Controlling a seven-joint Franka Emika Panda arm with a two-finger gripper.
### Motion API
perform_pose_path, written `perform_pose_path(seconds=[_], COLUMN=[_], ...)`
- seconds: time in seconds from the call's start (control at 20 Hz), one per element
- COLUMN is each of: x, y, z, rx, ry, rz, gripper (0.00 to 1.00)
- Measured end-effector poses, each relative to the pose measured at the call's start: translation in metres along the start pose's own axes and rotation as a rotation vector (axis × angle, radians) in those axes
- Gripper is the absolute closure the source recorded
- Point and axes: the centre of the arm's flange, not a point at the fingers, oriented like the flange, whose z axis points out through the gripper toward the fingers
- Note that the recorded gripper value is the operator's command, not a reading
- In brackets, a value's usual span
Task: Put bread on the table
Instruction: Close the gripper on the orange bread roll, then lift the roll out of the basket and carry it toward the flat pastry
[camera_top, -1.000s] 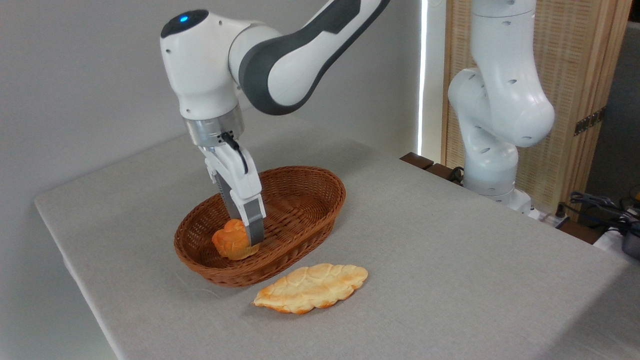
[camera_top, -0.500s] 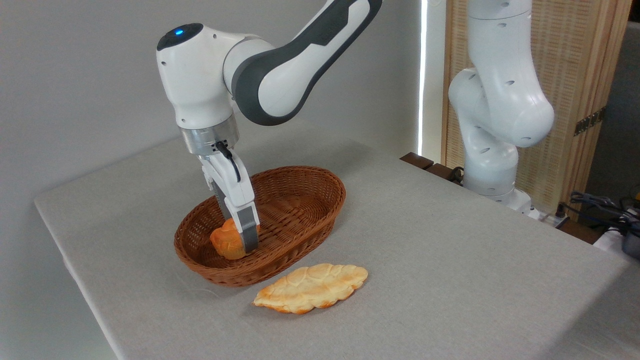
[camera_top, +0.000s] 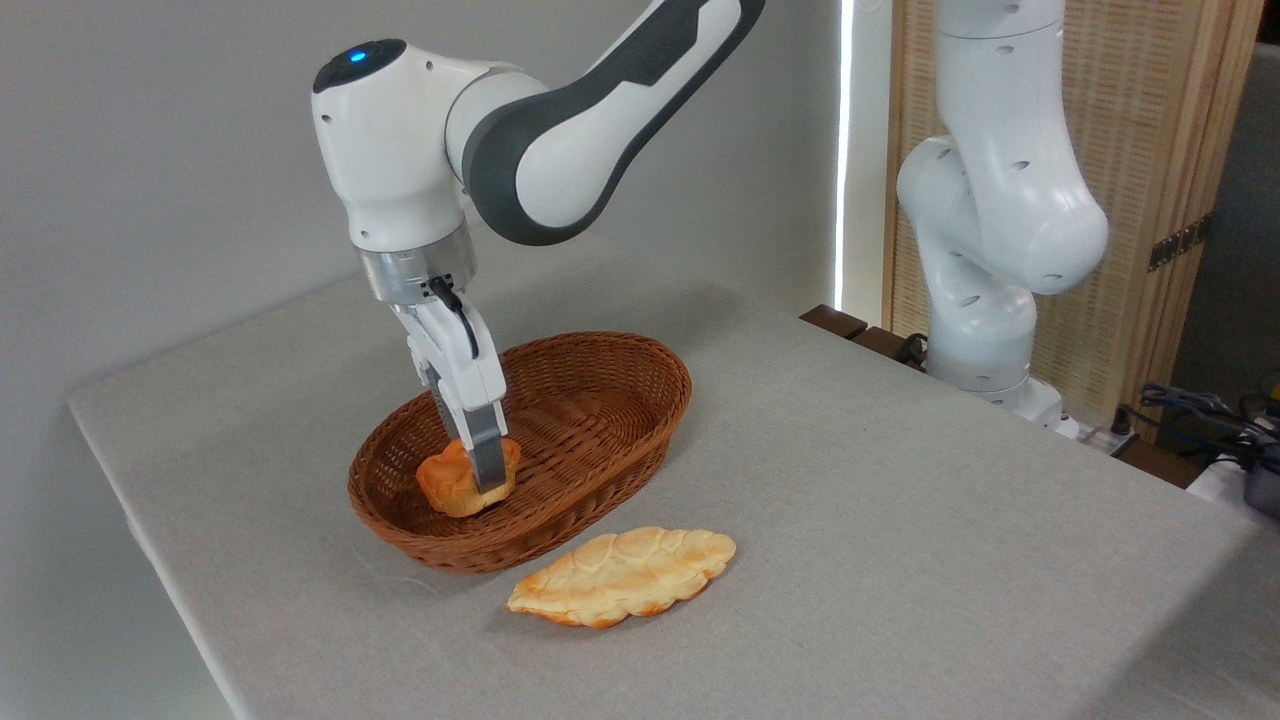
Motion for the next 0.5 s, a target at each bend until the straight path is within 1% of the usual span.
perform_pose_path(seconds=[0.05, 0.15, 0.25, 0.4, 0.45, 0.5], x=[-0.001, -0.004, -0.016, -0.049, -0.061, -0.072], y=[-0.001, -0.003, -0.006, -0.021, -0.026, -0.030], z=[-0.005, -0.021, -0.040, -0.068, -0.076, -0.082], rx=[0.006, 0.020, 0.026, 0.021, 0.017, 0.011], ry=[0.008, 0.028, 0.039, 0.044, 0.044, 0.042], rz=[-0.002, -0.009, -0.026, -0.081, -0.099, -0.111], gripper=[0.47, 0.43, 0.43, 0.42, 0.39, 0.38])
